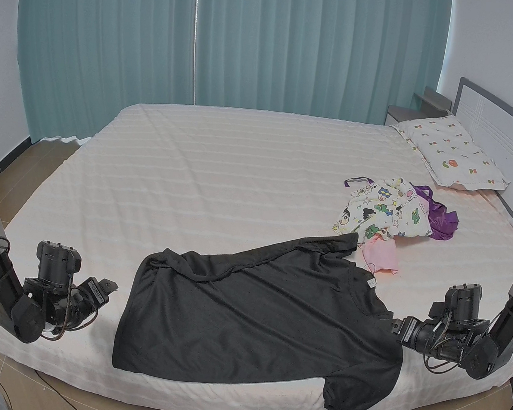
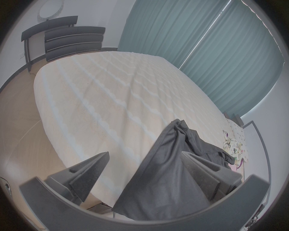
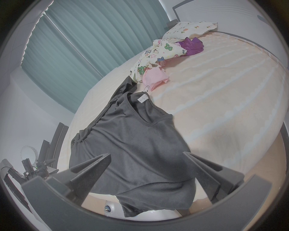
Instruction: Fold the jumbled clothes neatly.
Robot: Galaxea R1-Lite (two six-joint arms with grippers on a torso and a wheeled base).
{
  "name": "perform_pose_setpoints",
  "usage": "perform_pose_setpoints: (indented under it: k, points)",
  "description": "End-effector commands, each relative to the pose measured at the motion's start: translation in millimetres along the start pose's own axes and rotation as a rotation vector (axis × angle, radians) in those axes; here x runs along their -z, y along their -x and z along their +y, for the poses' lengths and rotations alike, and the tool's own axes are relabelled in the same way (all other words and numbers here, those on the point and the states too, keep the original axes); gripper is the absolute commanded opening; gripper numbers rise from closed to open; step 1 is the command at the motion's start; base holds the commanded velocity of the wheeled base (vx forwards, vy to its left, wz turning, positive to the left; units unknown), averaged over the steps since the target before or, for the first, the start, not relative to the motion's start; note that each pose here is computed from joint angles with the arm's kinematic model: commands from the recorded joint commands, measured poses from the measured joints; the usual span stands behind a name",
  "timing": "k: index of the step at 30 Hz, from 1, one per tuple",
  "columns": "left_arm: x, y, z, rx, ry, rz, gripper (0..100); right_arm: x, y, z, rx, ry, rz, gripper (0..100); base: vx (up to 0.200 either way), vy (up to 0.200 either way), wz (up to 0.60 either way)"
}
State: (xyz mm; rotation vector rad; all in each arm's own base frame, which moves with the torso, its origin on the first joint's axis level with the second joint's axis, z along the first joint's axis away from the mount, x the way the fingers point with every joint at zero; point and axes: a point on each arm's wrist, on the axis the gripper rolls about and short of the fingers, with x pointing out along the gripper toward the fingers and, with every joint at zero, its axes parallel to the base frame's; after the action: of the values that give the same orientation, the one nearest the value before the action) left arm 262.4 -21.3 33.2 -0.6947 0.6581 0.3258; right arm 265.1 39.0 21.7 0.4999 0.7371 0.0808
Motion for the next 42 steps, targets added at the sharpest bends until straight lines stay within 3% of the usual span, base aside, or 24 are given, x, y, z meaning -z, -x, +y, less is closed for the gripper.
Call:
perform_pose_setpoints:
  k: [1, 11, 42]
  points:
    - [-1, -1, -2, 0.009, 0.011, -0.004, 100, -5, 3, 2, -0.006, 0.001, -0.024, 100, 0.000, 0.000, 0.00]
    - [-3, -3, -5, 0.036, 0.032, 0.009, 100, -4, 3, 2, 0.002, 0.004, -0.026, 100, 0.180, 0.000, 0.00]
    - [0, -15, -14, 0.041, 0.050, 0.015, 100, -1, 1, 3, 0.002, 0.008, -0.012, 100, 0.000, 0.000, 0.00]
